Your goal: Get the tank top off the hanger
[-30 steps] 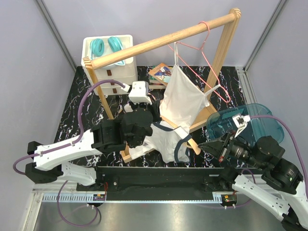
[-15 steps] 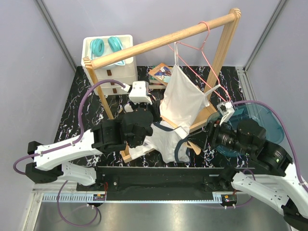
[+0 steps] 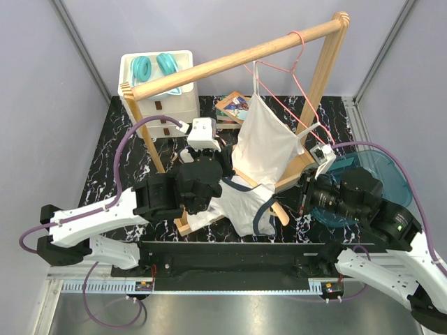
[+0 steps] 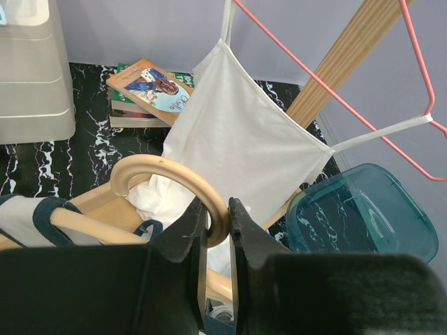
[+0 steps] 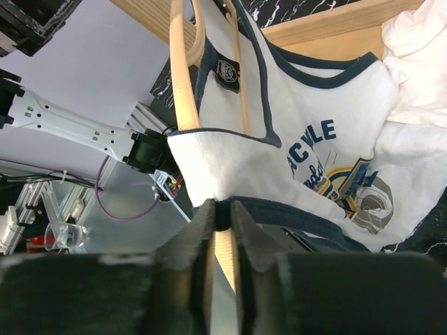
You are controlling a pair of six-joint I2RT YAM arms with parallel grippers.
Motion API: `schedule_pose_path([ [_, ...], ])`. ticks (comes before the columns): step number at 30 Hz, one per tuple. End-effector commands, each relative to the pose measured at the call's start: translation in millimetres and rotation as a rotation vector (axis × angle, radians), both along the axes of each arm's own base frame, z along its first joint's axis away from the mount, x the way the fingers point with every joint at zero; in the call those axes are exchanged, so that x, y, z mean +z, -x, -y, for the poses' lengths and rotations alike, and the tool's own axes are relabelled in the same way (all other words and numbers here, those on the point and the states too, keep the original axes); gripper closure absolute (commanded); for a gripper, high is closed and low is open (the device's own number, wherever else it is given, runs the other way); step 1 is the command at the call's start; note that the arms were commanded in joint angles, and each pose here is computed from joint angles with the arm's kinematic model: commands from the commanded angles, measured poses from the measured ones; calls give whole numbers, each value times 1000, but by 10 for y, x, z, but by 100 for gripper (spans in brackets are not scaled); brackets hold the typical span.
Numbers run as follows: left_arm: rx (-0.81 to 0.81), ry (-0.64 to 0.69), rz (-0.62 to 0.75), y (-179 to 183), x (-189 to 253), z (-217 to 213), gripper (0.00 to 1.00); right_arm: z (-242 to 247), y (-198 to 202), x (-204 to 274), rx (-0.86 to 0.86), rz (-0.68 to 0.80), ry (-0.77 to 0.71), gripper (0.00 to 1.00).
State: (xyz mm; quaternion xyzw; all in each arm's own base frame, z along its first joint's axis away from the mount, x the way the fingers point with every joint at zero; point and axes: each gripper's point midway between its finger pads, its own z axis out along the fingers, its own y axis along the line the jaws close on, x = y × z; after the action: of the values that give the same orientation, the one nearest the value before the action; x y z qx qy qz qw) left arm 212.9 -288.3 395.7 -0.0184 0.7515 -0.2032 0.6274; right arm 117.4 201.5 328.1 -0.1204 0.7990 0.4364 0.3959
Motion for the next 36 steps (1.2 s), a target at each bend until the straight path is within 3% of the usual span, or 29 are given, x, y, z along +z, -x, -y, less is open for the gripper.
schedule_pose_path([
  [1,43,88,31,-32,232,-54,100,-31,35,81,27,30,-32,96],
  [2,50,85,33,-39,229,-63,100,-9,38,81,18,30,-37,100],
  [23,193,175,61,-114,452,-280,100,895,342,-263,-279,39,-290,100],
  [36,206,229,67,-120,549,-289,100,865,386,-558,-263,-17,-254,100],
])
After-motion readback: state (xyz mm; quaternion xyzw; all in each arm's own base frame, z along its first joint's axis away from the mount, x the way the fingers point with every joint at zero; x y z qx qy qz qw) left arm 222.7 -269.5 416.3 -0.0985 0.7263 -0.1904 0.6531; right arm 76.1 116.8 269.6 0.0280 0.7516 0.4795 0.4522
